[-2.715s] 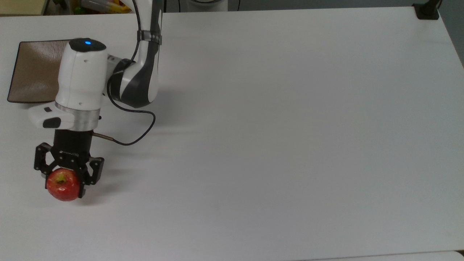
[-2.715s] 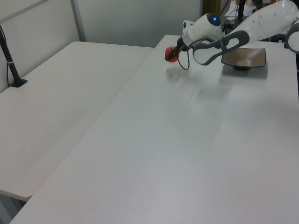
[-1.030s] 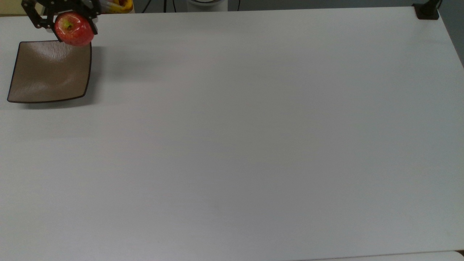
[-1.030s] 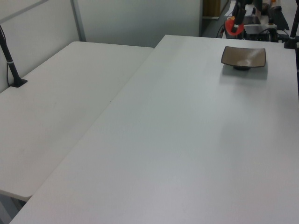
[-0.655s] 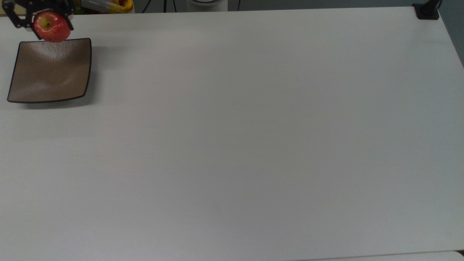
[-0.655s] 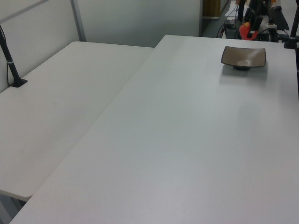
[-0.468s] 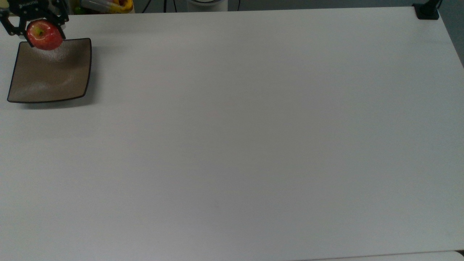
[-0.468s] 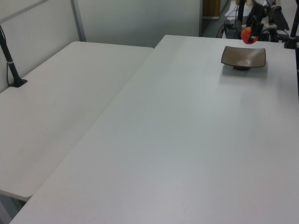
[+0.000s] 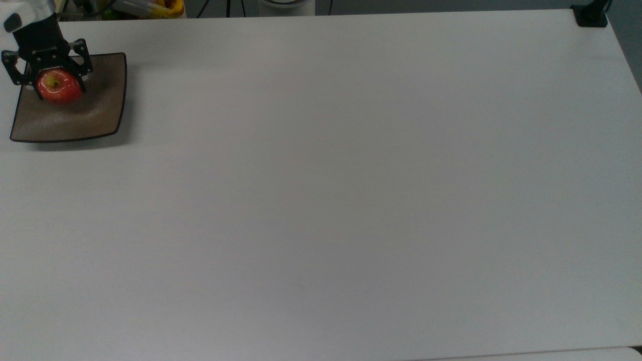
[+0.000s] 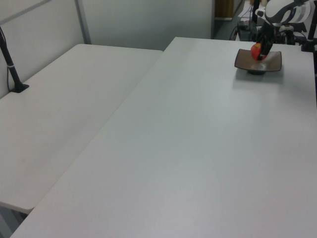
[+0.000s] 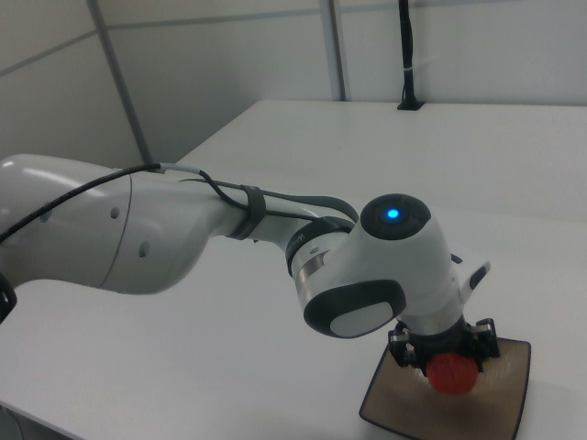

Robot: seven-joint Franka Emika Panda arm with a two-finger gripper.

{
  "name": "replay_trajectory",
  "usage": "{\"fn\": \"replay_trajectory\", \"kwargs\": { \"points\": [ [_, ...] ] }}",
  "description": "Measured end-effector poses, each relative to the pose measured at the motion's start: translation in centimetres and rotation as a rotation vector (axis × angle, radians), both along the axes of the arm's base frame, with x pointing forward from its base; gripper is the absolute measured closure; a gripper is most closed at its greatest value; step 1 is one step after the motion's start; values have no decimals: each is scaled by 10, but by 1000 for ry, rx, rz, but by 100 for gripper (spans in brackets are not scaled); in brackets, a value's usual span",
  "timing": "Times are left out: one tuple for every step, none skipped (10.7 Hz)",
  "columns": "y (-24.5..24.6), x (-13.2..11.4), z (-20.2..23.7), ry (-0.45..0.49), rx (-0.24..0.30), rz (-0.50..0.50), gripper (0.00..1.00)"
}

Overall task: Apples placed on a ceramic plate
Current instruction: 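Lower the apple onto the plate and open the gripper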

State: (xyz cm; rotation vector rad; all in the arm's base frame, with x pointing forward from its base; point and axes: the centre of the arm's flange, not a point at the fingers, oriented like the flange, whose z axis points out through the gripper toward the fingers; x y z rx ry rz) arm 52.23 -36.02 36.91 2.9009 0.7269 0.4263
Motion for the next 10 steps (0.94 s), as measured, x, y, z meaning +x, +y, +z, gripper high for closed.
{"fn": "replay_trajectory", "kwargs": {
  "points": [
    [0, 2, -7, -11, 5, -11, 22],
    [1, 4, -11, -22, 6, -20, 22],
    [2, 6, -16, -29, 3, -23, 22],
    [5, 8, -21, -30, 6, -23, 22],
    [8, 10, -25, -28, 11, -21, 21],
    [9, 11, -28, -25, 16, -23, 20],
    [9, 11, -30, -24, 18, -25, 8],
    [9, 11, -30, -24, 18, -25, 0],
    [9, 11, -30, -24, 18, -26, 0],
    [9, 11, -30, -24, 18, -26, 0]
  ]
}}
